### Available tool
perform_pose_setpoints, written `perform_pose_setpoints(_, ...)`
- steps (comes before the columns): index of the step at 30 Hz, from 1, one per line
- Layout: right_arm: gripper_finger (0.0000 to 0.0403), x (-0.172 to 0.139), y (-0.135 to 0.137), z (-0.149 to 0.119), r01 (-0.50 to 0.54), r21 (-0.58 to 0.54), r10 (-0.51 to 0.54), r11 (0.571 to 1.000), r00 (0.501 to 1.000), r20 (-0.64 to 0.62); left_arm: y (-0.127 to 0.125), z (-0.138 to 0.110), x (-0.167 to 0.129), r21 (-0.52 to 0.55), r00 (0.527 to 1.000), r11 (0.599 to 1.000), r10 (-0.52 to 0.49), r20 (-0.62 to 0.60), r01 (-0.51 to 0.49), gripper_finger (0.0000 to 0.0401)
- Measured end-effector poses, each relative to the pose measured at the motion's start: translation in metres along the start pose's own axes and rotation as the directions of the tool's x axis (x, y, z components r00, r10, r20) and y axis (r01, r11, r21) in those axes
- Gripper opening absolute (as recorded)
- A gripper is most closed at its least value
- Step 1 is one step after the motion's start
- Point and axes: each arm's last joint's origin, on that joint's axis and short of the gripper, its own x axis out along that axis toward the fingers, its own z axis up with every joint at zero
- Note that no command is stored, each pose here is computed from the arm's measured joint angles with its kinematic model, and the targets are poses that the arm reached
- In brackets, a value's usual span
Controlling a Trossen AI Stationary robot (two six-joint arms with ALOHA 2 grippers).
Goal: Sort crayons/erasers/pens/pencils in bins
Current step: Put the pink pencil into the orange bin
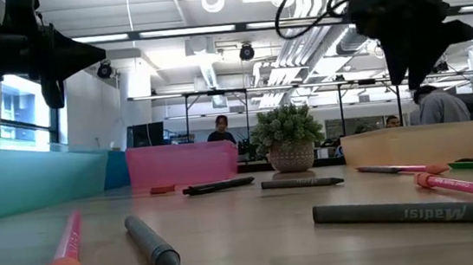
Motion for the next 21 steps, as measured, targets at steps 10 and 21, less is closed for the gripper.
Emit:
perform_pose_setpoints(10,0.0153,0.041,0.02,-0.011,0.112,-0.046,-0.117,0.993,0.985,-0.126,0.0,0.0,0.0,0.0,1.0,1.0,0.0,0.0,0.0,0.0005)
perform_pose_setpoints(21,0.0153,0.077,0.032,-0.018,0.2,-0.093,-0.213,0.975,0.964,-0.159,0.0,0.0,0.0,0.0,1.0,1.0,0.0,-0.001,0.0,0.0005)
